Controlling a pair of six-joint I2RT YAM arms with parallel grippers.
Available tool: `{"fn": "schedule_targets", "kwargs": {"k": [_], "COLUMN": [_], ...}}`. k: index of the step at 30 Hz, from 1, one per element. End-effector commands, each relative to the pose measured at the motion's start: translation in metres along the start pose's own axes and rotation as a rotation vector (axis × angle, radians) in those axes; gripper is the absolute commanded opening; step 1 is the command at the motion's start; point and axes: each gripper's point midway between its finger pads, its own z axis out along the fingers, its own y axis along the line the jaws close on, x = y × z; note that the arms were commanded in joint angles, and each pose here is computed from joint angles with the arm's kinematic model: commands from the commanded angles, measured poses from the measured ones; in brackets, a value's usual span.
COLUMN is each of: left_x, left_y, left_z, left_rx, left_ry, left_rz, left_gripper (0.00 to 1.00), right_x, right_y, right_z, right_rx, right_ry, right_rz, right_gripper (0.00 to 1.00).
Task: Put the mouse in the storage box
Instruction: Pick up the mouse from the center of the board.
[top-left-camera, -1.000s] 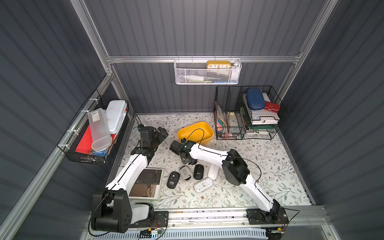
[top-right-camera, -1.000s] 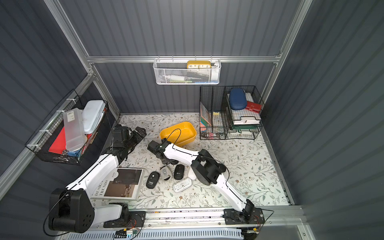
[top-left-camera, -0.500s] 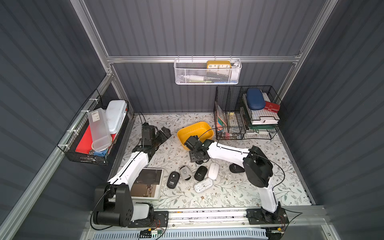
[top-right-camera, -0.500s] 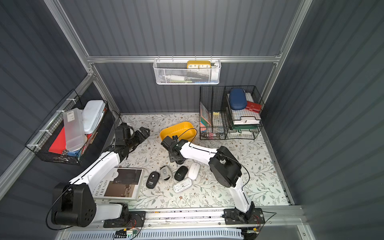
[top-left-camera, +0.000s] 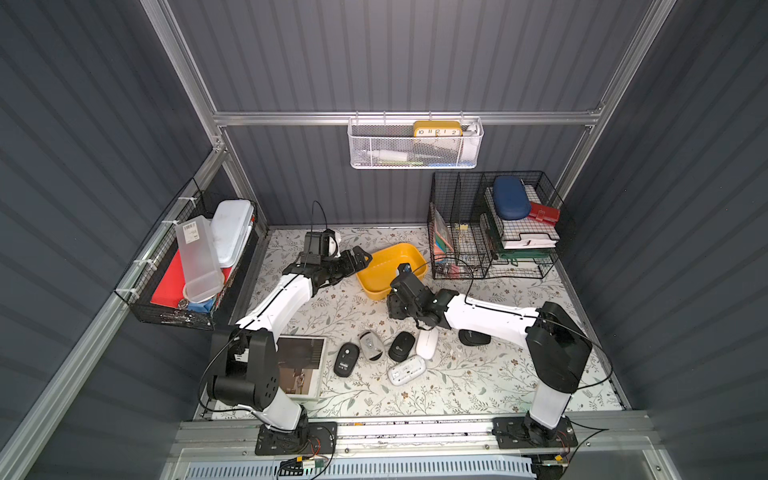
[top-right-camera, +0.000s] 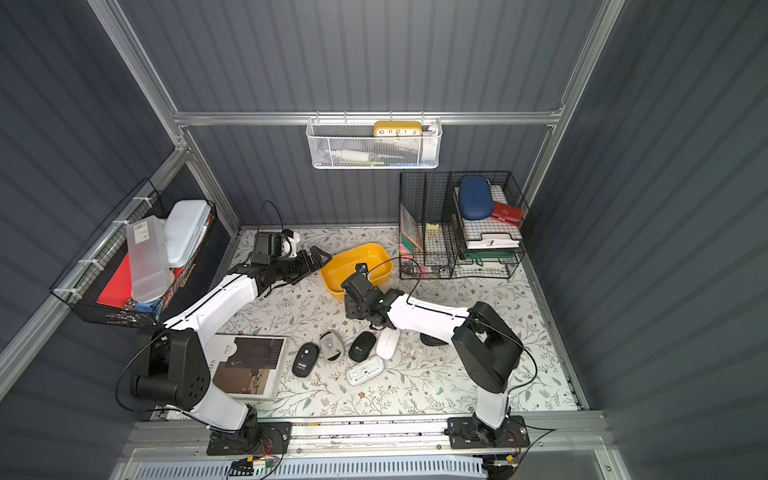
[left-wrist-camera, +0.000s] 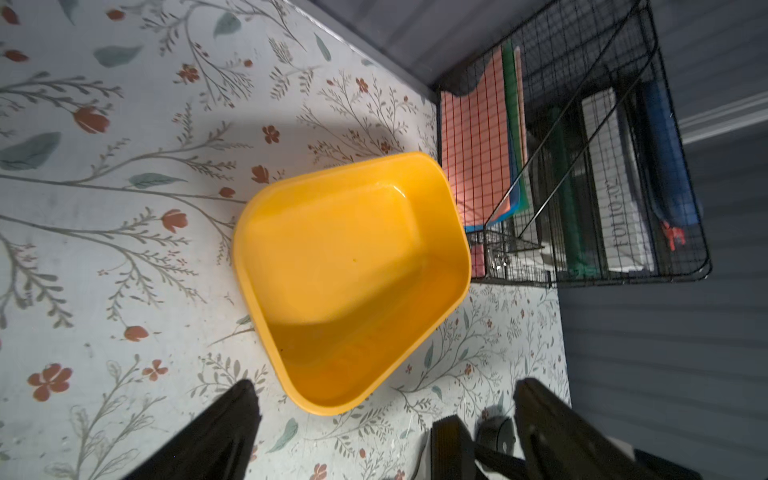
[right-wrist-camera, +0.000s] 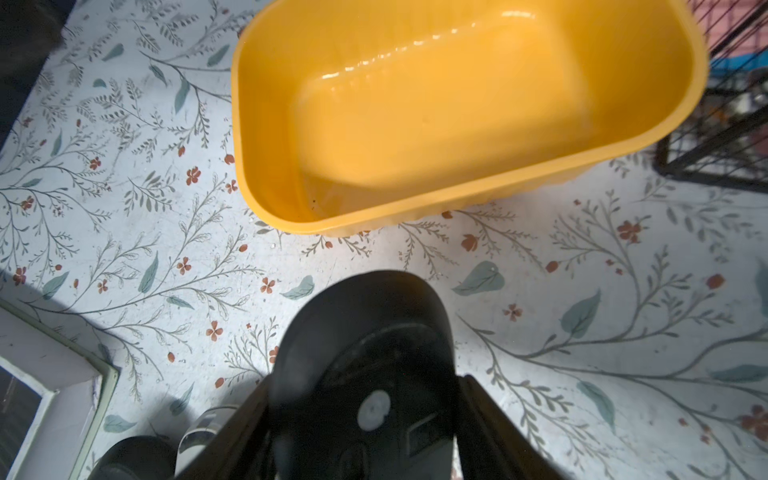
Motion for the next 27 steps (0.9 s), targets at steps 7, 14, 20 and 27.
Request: {"fn": "schedule_targets", "kwargs": {"k": [7,14,20,27], "left_x": [0.042,0.045,0.055,0.067], "left_y": [-0.027,-0.046,-0.057,-0.062], "left_z": [0.016,0.014,0.016,0.022], "left_rx": [0.053,0.077,0.077,0.075], "left_ry": [0.210,0.228,0.262,0.311], "left_rz": [0.057,0.081,0.113,0.143], "left_gripper": [0.92,0.88,0.85,0.81], "right_x": [-0.042,-0.047,-0.049,-0.052], "right_y": [0.002,0.006,0.010,0.018], "right_z": [-0.024,-0.026,-0.023,-0.024], "right_rx": [-0.045,-0.062,-0.039,-0.005], "right_ry": [-0.257,-0.316,-0.341,-0.386], "right_rz": [-0.065,-0.114,-0.167,-0.234], "right_gripper": [0.40,0.39,0.39,0.39]}}
